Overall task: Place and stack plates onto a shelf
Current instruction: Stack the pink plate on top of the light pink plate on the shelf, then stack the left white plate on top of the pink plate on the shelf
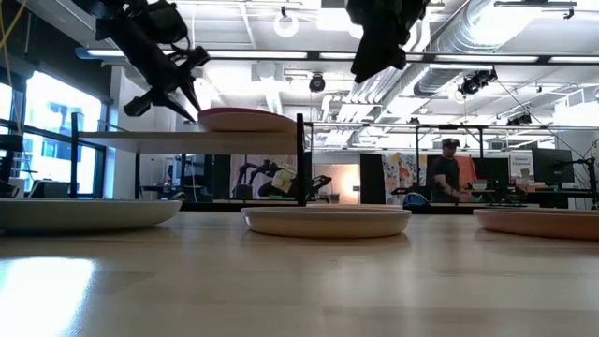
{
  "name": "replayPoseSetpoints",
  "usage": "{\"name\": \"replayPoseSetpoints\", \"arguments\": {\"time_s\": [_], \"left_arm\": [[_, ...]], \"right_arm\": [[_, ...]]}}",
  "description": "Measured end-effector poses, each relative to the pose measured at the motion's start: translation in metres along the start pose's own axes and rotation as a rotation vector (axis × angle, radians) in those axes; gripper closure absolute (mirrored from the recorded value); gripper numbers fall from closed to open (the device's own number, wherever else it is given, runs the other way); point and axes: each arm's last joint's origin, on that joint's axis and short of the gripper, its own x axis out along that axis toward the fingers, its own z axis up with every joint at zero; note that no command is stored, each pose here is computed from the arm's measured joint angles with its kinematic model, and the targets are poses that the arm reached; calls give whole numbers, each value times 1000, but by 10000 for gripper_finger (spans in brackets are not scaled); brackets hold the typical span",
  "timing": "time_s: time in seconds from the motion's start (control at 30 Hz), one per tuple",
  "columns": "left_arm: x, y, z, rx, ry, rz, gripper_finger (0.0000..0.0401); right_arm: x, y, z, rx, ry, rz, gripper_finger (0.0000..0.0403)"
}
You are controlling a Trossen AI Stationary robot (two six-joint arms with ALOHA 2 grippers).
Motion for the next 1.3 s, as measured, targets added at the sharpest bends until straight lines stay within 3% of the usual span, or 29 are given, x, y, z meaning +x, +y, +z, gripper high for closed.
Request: {"name": "replayPoseSetpoints", "arguments": {"time_s": [0.23, 0.6, 1.03, 1.3], "left_arm": [[-24, -1, 0, 32, -64, -69, 327], [-61, -14, -46, 221, 56, -211, 327], [-56, -39, -100, 393, 230, -238, 327], [-37, -52, -138, 425, 309, -144, 327]], "right_arm": [[0, 2, -4, 3, 36, 0, 276], [-1, 25, -22, -39, 184, 30, 276], [-4, 55, -34, -35, 236, 69, 276], [-5, 65, -37, -59, 233, 89, 276]]}}
